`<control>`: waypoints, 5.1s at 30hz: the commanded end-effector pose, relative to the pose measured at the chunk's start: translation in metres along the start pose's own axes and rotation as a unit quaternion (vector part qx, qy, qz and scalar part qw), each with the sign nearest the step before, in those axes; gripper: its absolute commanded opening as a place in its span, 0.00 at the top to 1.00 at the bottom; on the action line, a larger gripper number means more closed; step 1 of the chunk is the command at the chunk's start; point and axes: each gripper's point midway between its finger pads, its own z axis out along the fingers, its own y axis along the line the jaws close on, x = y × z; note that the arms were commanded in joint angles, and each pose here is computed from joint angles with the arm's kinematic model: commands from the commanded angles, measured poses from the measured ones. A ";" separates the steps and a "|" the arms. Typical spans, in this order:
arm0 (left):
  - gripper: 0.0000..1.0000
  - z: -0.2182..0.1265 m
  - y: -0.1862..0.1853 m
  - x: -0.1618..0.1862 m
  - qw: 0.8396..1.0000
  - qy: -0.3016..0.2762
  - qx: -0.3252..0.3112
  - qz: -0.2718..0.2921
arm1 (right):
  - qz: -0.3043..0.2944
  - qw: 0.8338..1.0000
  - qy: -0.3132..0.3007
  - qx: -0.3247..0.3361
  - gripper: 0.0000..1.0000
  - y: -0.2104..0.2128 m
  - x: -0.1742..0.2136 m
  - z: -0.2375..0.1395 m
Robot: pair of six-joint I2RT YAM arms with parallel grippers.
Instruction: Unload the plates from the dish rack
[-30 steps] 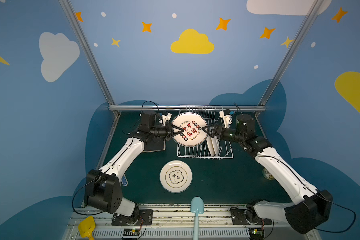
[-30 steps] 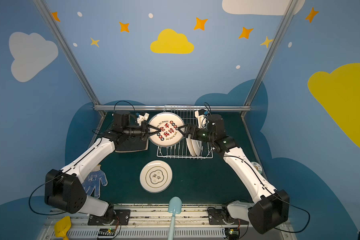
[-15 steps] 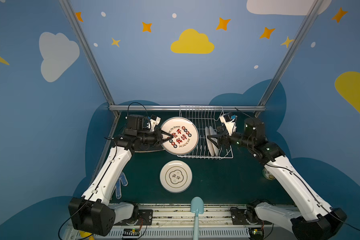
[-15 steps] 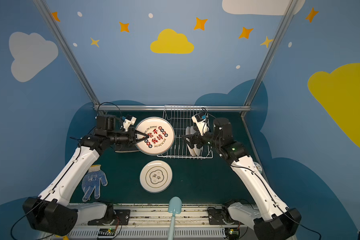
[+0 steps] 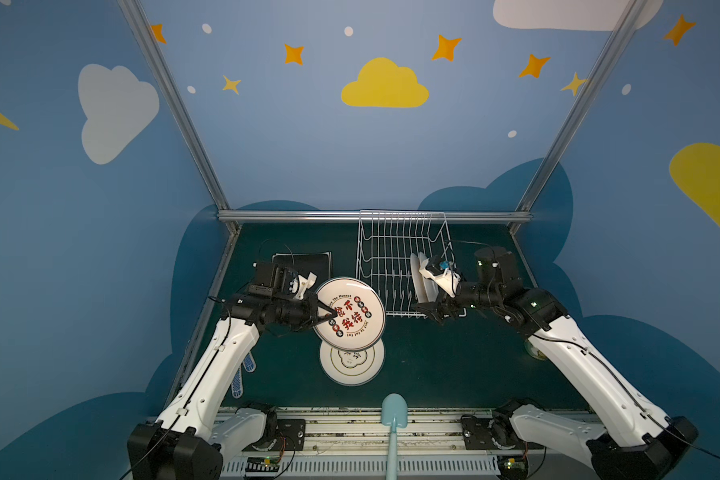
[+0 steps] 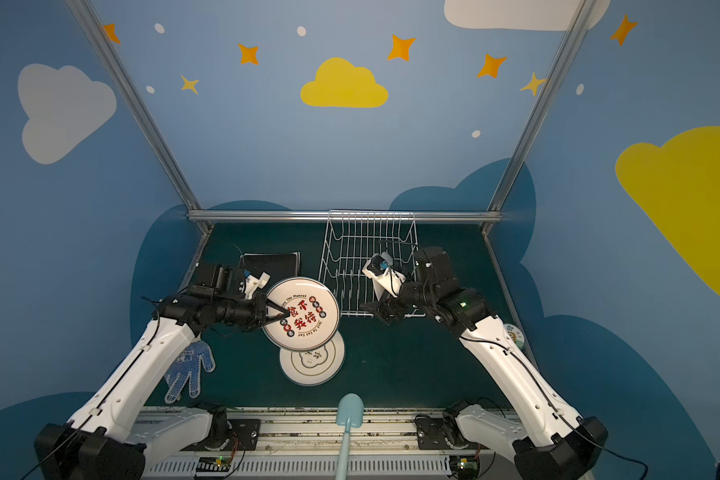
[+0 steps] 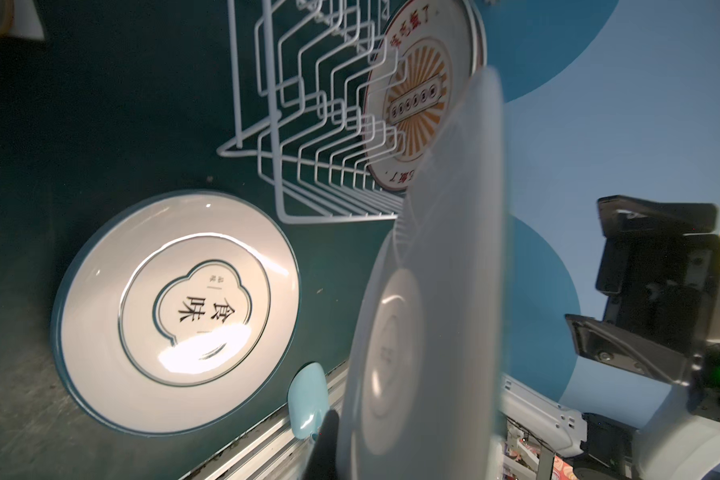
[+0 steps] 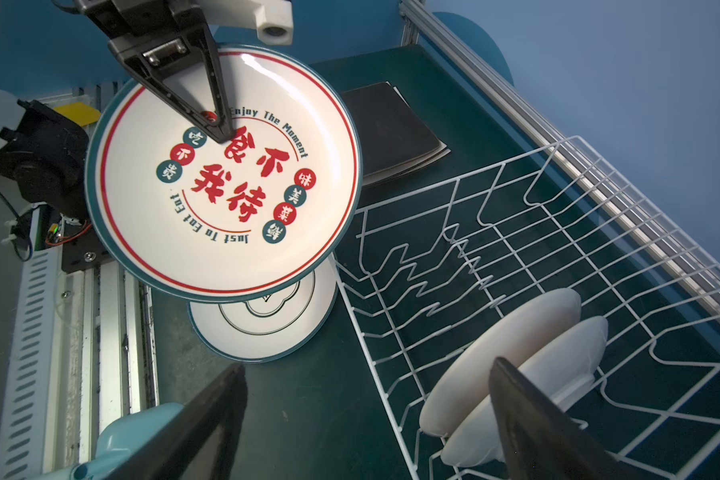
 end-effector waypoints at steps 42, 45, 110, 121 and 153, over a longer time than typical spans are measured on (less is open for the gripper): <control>0.60 0.094 0.109 0.032 0.986 0.137 -0.037 -0.087 | -0.006 0.999 0.018 -0.030 0.10 0.029 0.009 0.018; 0.47 0.094 0.108 0.030 0.985 0.145 -0.042 -0.087 | -0.008 0.999 0.019 -0.027 0.10 0.029 0.009 0.018; 0.02 -0.017 -0.065 -0.088 0.985 -0.137 -0.062 0.079 | 0.150 0.973 -0.014 0.176 0.07 -0.018 0.046 -0.024; 0.04 0.041 -0.110 -0.108 0.986 -0.130 -0.018 0.103 | 0.286 0.924 -0.012 0.254 0.07 -0.055 0.065 -0.044; 0.52 0.234 -0.106 -0.129 0.993 0.060 -0.058 0.086 | 0.326 0.893 -0.042 0.307 0.07 -0.077 0.089 -0.059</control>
